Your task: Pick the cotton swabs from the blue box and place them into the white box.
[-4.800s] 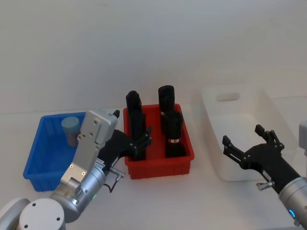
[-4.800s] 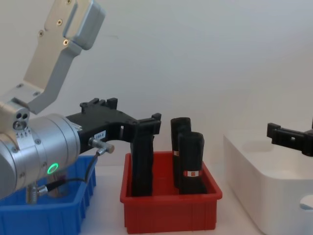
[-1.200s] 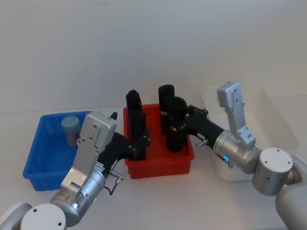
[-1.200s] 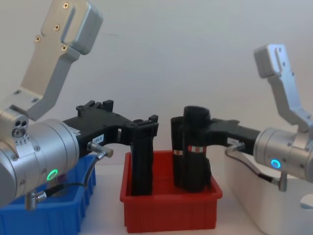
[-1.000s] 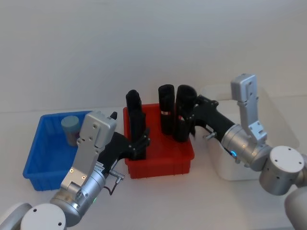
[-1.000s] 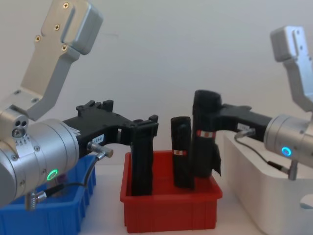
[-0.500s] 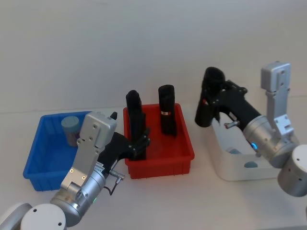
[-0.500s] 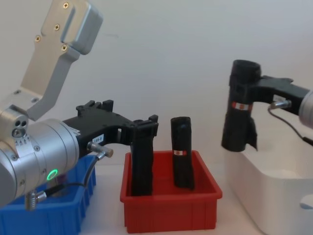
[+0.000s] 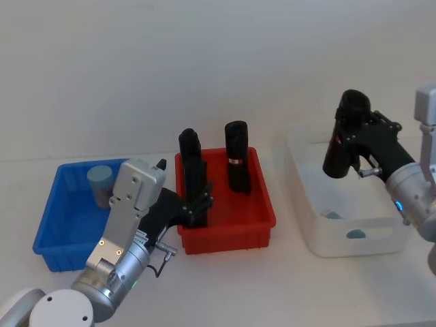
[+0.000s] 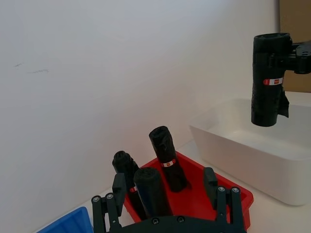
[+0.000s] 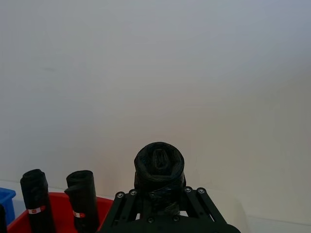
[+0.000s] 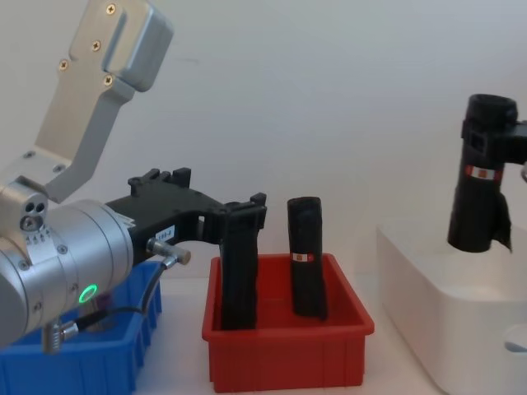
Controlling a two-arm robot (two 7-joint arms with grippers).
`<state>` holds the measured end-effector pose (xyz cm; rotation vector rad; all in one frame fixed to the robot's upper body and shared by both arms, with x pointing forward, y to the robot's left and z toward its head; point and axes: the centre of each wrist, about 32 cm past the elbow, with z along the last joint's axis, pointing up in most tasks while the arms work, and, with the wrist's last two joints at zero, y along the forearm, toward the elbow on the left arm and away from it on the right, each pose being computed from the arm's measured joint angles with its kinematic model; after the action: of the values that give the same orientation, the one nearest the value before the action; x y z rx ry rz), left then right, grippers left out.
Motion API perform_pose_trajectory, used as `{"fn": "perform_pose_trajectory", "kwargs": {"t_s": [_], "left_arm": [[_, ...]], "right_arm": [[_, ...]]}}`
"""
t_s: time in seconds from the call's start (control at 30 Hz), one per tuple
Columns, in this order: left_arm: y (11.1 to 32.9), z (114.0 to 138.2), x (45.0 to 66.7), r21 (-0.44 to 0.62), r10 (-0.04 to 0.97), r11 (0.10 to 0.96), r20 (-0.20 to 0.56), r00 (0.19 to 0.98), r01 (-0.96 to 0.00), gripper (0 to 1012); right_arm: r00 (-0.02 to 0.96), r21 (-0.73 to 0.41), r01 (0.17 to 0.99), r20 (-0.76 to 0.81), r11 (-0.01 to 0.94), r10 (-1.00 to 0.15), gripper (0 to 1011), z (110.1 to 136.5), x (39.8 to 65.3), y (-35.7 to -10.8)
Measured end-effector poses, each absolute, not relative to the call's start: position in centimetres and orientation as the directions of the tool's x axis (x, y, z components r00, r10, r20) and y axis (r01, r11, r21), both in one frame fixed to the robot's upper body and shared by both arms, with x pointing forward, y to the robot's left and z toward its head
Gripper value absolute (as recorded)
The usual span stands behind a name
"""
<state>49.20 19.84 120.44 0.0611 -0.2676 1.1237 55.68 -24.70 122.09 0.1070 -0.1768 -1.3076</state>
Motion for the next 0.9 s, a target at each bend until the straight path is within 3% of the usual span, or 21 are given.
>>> {"fn": "perform_pose_trajectory", "kwargs": {"t_s": [0.2,0.43,0.47,0.77,0.9], "left_arm": [[19.8,120.4,49.2,-0.086,0.882,0.434,0.242,0.404,-0.897,1004],[19.8,120.4,49.2,-0.086,0.882,0.434,0.242,0.404,-0.897,1004],[19.8,120.4,49.2,-0.086,0.882,0.434,0.242,0.404,-0.897,1004],[19.8,120.4,49.2,-0.086,0.882,0.434,0.242,0.404,-0.897,1004],[19.8,120.4,49.2,-0.086,0.882,0.434,0.243,0.404,-0.897,1004]], "right_arm": [[0.211,0.157,0.963,0.067,0.219,-0.975,360,122.1,55.3,-25.5],[0.189,0.145,0.970,0.067,0.197,-0.980,550,122.1,55.1,-26.0],[0.186,0.143,0.970,0.067,0.194,-0.980,618,122.1,55.1,-26.1],[0.174,0.139,0.973,0.066,0.182,-0.983,900,122.1,55.0,-26.4],[0.171,0.140,0.974,0.066,0.179,-0.983,977,122.1,54.9,-26.4]]}}
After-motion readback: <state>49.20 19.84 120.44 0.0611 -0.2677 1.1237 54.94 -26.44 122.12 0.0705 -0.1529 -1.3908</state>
